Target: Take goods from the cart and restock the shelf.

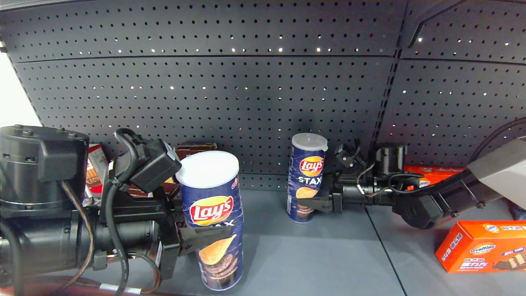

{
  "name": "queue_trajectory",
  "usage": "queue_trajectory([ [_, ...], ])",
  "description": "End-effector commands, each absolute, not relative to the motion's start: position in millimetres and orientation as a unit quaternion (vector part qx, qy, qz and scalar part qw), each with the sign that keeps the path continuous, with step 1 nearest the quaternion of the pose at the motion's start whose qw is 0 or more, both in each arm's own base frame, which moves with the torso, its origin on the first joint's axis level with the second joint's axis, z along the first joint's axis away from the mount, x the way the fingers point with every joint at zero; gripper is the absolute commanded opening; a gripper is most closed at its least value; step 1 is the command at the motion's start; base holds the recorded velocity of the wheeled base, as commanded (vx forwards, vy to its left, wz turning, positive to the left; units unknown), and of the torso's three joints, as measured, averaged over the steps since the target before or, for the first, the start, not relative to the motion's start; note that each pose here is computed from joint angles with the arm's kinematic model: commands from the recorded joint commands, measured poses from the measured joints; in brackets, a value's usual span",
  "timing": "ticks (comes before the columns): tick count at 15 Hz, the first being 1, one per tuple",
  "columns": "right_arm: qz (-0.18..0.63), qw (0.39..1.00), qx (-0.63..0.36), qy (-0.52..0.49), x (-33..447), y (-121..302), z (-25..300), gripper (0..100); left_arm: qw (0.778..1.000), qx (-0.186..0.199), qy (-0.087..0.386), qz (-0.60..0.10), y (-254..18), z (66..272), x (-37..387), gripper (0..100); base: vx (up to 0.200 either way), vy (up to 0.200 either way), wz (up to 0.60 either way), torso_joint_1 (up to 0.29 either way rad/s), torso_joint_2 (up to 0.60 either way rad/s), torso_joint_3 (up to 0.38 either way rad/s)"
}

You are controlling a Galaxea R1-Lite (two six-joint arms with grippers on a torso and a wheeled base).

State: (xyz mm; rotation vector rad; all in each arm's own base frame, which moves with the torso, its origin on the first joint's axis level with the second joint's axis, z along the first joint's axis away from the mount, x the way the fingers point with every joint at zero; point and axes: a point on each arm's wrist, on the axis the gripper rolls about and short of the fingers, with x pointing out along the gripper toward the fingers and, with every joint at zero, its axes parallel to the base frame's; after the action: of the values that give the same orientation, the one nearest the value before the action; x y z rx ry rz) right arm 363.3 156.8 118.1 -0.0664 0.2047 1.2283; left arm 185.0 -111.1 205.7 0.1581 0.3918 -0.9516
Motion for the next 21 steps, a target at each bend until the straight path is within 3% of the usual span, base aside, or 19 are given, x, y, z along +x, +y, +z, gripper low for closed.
queue_trajectory([
  [1, 0.576, 0.81, -0.03, 0.101, 364.7, 158.8, 112.9, 100, 0.868, 0.076, 0.187, -0.455, -111.2, 205.9, 185.0, 0, 0.0, 0.0, 0.0, 0.0, 0.0, 0.0],
  [3, 0.58, 0.808, -0.029, 0.103, 363.8, 161.1, 111.4, 100, 0.868, 0.076, 0.187, -0.455, -111.2, 205.9, 185.0, 0, 0.0, 0.0, 0.0, 0.0, 0.0, 0.0],
  [4, 0.579, 0.808, -0.03, 0.104, 363.6, 161.6, 111.3, 0, 0.868, 0.076, 0.187, -0.455, -111.2, 205.9, 185.0, 0, 0.0, 0.0, 0.0, 0.0, 0.0, 0.0],
  [10, 0.583, 0.806, -0.033, 0.096, 349.3, 162.9, 123.5, 0, 0.867, 0.076, 0.193, -0.454, -108.9, 201.8, 180.9, 0, 0.0, 0.0, 0.0, 0.0, 0.0, 0.0],
  [16, 0.569, 0.817, -0.044, 0.083, 310.2, 158.8, 151.5, 0, 0.868, 0.075, 0.189, -0.452, -106.0, 202.7, 175.8, 0, 0.0, 0.0, 0.0, 0.0, 0.0, 0.0],
  [21, 0.574, 0.814, -0.047, 0.075, 269.4, 151.2, 154.1, 0, 0.87, 0.076, 0.186, -0.451, -104.1, 203.3, 172.4, 0, 0.0, 0.0, 0.0, 0.0, 0.0, 0.0],
])
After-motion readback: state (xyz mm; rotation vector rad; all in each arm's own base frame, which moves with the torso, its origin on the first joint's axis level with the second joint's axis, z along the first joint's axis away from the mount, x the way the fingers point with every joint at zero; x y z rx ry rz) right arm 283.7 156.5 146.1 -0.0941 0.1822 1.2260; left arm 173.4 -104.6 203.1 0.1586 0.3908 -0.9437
